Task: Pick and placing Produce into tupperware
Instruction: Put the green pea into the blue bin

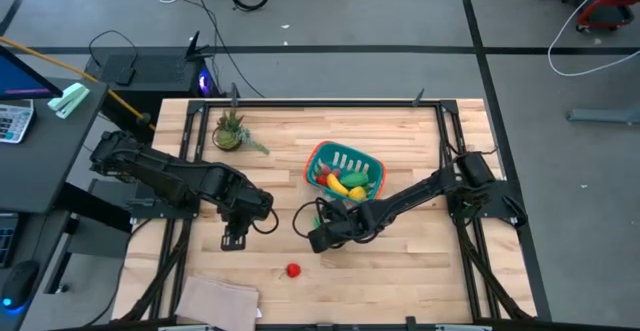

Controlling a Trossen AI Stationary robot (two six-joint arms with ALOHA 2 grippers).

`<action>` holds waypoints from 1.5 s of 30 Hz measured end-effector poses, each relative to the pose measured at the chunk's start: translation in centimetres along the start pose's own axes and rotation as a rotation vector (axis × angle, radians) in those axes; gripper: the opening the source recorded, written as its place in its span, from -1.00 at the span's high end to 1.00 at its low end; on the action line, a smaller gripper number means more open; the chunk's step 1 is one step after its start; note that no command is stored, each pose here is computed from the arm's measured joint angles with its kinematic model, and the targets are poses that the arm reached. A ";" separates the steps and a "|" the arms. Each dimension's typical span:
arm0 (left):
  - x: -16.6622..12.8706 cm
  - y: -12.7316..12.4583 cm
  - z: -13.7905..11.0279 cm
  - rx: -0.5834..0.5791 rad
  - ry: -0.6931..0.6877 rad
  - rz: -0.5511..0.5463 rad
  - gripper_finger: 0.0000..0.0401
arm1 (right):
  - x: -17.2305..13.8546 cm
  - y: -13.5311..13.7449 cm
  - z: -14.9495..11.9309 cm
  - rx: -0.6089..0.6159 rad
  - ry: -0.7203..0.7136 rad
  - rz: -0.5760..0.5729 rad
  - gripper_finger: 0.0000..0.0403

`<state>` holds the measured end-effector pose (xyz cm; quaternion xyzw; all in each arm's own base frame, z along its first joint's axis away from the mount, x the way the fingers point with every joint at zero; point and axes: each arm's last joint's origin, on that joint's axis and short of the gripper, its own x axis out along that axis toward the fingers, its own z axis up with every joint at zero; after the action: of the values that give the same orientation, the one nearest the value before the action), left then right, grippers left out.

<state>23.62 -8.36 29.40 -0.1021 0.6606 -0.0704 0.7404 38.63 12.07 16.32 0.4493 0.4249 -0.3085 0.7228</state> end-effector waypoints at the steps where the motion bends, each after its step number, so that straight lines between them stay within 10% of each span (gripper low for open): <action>1: 0.0 0.0 0.0 0.001 -0.001 0.000 0.32 | 0.0 0.0 0.1 0.003 -0.001 -0.002 -0.17; 45: 0.0 0.0 0.0 0.002 -0.004 -0.001 0.32 | 3.5 0.0 0.1 0.032 0.030 0.025 -0.17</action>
<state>23.66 -8.37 29.41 -0.1020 0.6589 -0.0712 0.7419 40.23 11.73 13.26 0.4706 0.4249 -0.2996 0.7129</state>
